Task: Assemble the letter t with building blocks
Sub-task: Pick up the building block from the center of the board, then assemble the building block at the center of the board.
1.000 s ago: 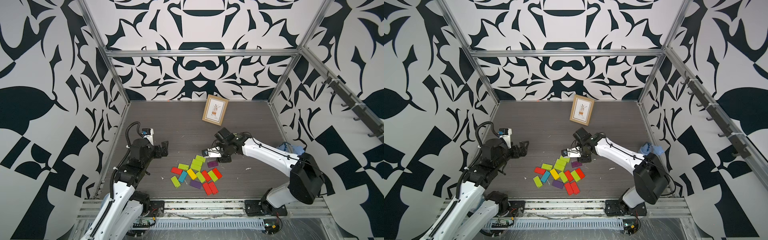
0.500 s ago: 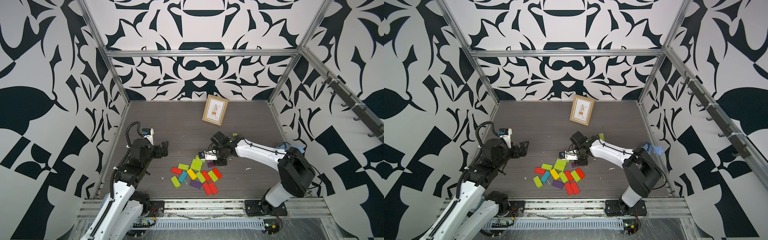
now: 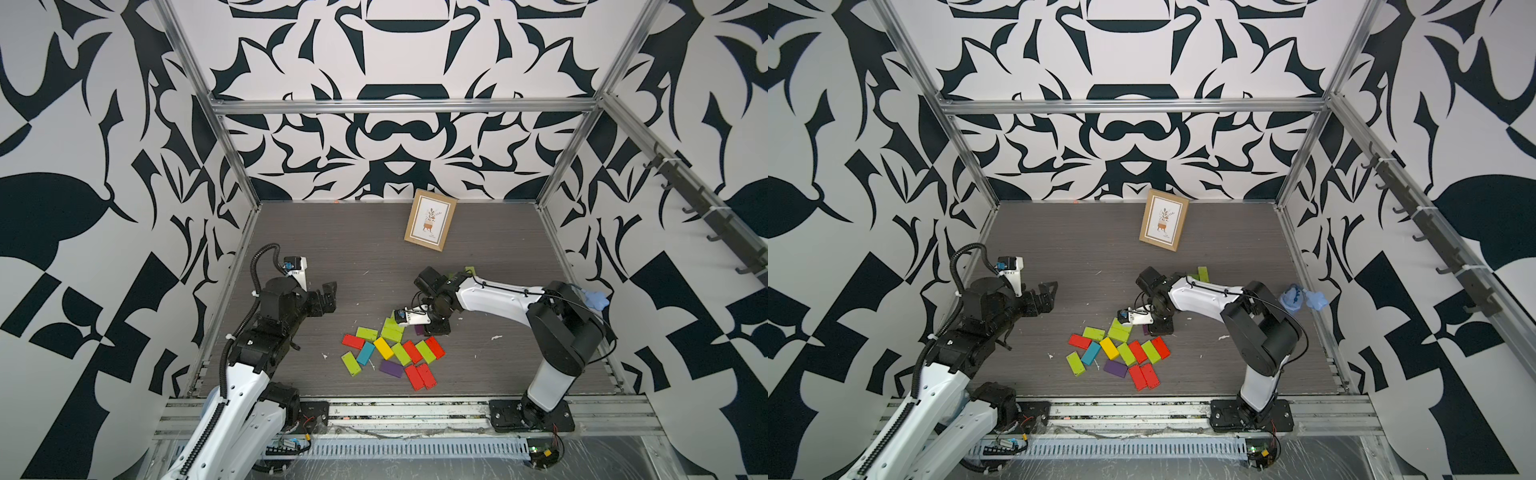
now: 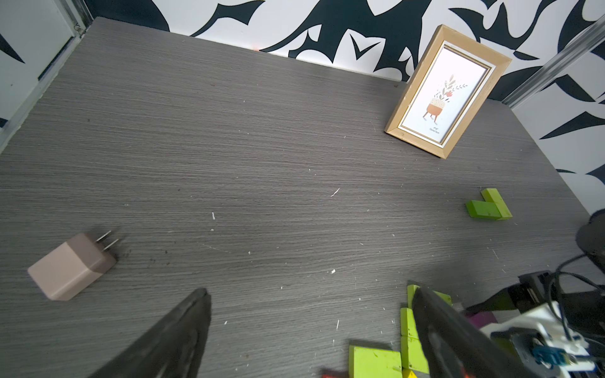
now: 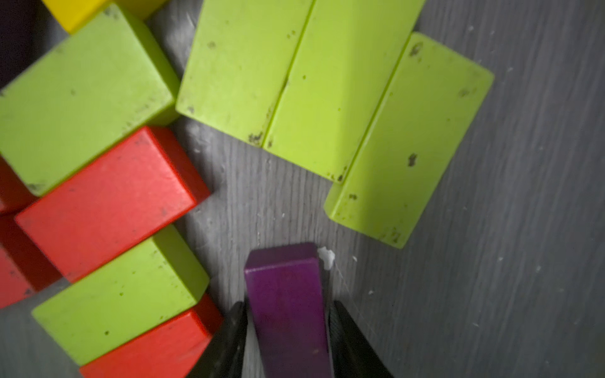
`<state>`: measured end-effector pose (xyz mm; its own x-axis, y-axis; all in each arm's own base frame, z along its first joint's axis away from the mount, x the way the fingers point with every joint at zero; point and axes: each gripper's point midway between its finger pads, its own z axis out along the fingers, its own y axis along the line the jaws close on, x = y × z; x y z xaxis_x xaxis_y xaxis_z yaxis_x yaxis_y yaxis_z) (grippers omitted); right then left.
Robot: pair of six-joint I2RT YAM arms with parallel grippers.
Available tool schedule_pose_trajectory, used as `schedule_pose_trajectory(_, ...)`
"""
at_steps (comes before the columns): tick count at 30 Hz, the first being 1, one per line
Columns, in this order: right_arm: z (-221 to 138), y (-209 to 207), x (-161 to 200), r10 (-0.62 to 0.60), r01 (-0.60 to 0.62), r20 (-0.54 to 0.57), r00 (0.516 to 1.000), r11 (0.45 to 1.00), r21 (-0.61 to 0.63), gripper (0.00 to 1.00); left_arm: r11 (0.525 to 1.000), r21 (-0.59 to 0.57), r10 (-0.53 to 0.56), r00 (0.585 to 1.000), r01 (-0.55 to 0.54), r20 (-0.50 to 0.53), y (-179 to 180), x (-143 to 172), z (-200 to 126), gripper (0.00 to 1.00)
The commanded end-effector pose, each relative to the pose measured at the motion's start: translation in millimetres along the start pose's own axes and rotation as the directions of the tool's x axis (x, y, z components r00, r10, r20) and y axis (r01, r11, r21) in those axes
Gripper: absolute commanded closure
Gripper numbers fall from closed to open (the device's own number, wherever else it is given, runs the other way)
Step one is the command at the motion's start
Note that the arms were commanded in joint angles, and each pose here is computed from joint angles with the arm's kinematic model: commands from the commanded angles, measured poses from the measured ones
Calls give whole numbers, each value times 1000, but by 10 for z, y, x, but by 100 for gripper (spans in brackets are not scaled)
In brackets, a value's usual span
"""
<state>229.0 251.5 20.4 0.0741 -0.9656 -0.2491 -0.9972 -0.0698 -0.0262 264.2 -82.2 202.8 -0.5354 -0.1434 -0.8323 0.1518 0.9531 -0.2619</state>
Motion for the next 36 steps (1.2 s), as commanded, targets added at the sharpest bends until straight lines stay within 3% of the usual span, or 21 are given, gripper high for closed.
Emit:
schedule_pose_trajectory(1, -85, -12, -74, -13, 13, 13, 1000, 1000, -8, 57, 1000, -8, -5, 1000, 5, -4, 26, 50, 8, 0)
schedule_pose_trajectory(11, -112, -69, -32, -37, 38, -20, 999, 999, 19, 76, 1000, -6, -3, 1000, 3, 0, 25, 46, 11, 0)
schedule_pose_trajectory(18, -416, -255, -86, -78, 73, 39, 996, 990, 124, 87, 1000, -4, -1, 1000, 1, 6, 23, 40, 13, 0)
schedule_pose_trajectory(26, -964, -616, 37, -61, 40, 82, 995, 972, 233, 89, 1000, 0, 2, 1000, -2, 15, 16, 25, -1, 0)
schedule_pose_trajectory(36, -1374, -898, 643, -37, 41, -21, 999, 963, 265, 90, 1000, 18, 3, 999, -4, 34, -17, -12, -23, 0)
